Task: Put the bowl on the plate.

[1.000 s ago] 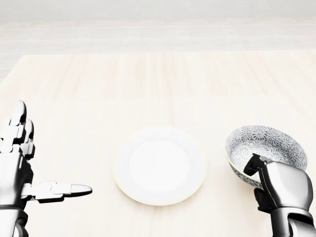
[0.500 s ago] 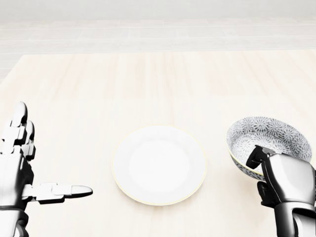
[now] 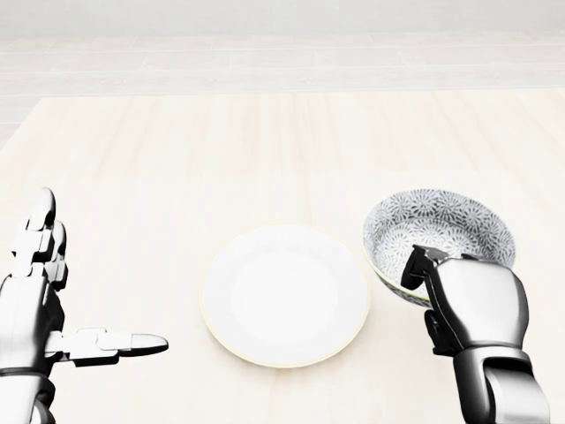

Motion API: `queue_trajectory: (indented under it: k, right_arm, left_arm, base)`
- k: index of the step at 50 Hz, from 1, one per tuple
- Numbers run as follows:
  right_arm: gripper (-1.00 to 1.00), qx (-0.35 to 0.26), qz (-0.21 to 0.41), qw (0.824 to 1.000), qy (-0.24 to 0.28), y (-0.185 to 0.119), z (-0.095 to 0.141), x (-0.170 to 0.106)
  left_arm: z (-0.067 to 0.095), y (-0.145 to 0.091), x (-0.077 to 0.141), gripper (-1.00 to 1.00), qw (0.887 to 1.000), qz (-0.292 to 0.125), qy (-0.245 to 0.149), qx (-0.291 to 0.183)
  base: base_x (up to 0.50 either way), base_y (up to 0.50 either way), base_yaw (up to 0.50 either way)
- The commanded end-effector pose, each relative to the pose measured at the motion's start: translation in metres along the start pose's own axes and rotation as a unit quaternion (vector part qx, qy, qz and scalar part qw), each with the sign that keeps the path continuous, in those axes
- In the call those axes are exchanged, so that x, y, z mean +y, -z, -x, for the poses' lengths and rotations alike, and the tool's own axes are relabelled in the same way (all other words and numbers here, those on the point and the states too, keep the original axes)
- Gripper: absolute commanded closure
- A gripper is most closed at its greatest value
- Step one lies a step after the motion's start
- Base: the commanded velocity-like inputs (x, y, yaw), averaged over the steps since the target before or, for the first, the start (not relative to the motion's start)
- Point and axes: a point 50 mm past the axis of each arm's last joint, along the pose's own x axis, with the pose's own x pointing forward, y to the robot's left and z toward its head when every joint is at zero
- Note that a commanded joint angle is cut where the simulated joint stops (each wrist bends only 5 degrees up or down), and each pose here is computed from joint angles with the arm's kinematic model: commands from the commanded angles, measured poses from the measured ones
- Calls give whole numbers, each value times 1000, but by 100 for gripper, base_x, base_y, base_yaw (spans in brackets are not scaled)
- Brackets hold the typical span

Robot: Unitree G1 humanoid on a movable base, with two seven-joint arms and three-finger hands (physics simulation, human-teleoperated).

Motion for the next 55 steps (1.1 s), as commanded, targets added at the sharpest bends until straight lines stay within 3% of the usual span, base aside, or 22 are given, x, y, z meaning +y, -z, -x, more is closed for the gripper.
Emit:
queue_trajectory:
  k: [1,55]
  right_arm:
    - [46,-33,20,999,21,-24,-1,-10]
    - [47,-129,-15,992,-2,-94,8,1]
  left_arm:
    - [0,1,0,-100,1000,-1,1,2]
    - [-2,18,-1,-100,999,0,6,37]
  base:
    - [0,0,0]
    - [0,0,0]
